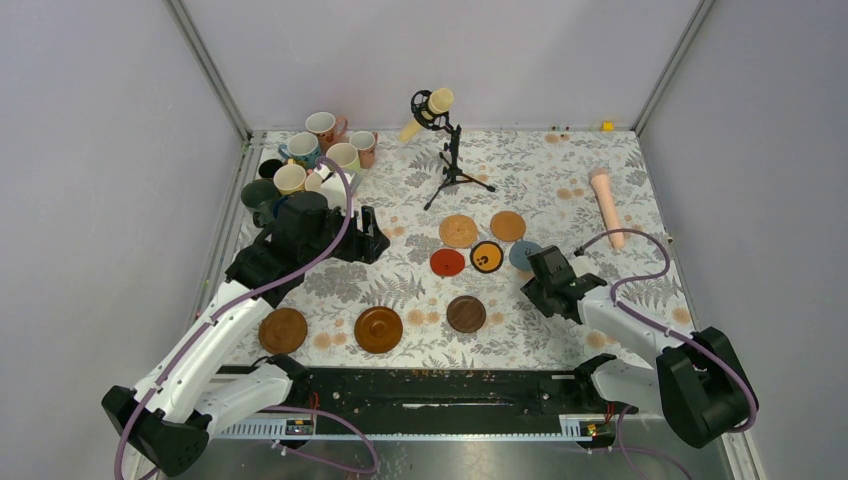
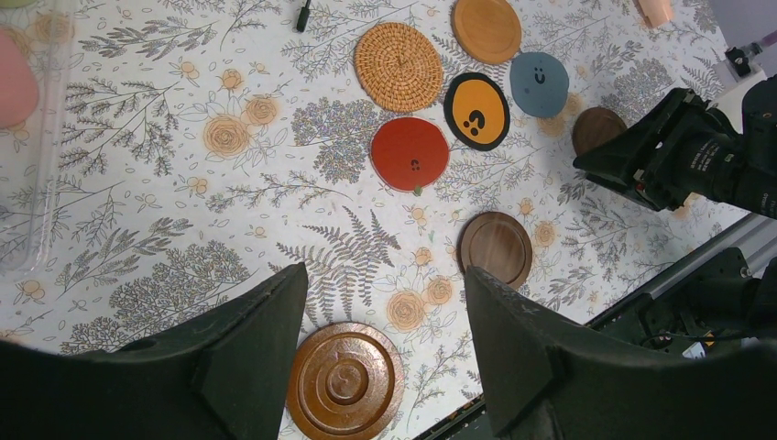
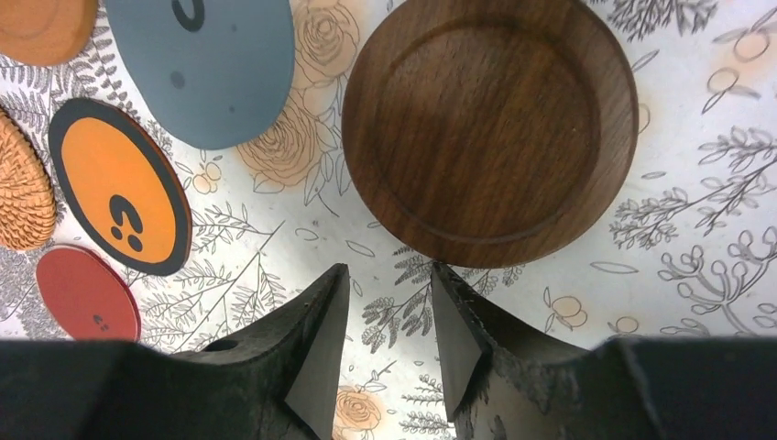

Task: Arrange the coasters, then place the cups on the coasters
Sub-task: Move the coaster to the center of the board.

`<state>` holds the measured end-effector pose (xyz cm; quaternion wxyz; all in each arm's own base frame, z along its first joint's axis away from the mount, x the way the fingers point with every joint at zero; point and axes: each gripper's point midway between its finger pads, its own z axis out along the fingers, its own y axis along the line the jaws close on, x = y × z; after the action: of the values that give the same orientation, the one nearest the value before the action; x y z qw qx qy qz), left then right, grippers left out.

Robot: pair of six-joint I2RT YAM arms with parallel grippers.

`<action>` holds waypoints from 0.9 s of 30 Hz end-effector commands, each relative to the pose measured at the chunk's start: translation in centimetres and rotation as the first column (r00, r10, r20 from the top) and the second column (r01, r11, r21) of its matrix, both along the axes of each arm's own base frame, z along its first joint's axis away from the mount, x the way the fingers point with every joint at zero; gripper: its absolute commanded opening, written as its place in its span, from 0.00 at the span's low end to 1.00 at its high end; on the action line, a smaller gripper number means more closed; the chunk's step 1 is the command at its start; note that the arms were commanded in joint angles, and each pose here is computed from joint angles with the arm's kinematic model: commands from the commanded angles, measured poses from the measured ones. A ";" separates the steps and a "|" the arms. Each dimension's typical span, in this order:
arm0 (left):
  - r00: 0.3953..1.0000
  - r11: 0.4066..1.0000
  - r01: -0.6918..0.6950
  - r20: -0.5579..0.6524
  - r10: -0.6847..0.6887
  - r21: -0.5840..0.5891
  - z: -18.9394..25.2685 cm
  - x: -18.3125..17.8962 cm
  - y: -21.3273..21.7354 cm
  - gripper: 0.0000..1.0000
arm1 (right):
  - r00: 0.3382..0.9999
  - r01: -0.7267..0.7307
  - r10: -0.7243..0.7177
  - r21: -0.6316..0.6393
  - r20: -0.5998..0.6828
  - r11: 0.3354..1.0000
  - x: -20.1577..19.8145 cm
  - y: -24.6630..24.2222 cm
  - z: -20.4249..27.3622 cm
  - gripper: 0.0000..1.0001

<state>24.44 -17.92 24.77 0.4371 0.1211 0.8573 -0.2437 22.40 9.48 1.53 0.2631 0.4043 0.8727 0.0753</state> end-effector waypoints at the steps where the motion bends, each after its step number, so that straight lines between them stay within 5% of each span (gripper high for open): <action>1: 0.998 1.000 0.002 0.057 -0.001 -0.014 1.5 0.3 0.0 0.65 | 0.998 -0.016 0.023 -0.118 0.053 0.993 1.9 -1.4 1.6 0.47; 9: 0.998 1.000 -0.002 0.061 0.003 -0.012 1.5 0.3 0.0 0.65 | 0.988 -0.144 0.147 -0.076 0.039 0.987 2.7 0.7 3.4 0.48; 19: 0.999 1.000 0.013 0.046 -0.012 -0.018 1.3 0.3 -0.3 0.65 | 0.997 0.074 -0.075 -0.157 0.000 0.985 -0.9 -4.2 4.3 0.65; 27: 0.999 1.000 0.013 0.042 -0.012 -0.017 1.2 0.3 -0.3 0.65 | 0.990 0.132 -0.139 -0.165 -0.030 0.977 -1.1 -5.3 3.0 0.65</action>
<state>24.44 -17.93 24.76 0.4368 0.1212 0.8573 -0.2439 21.66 5.79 5.20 0.2797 0.4181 0.8642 0.0115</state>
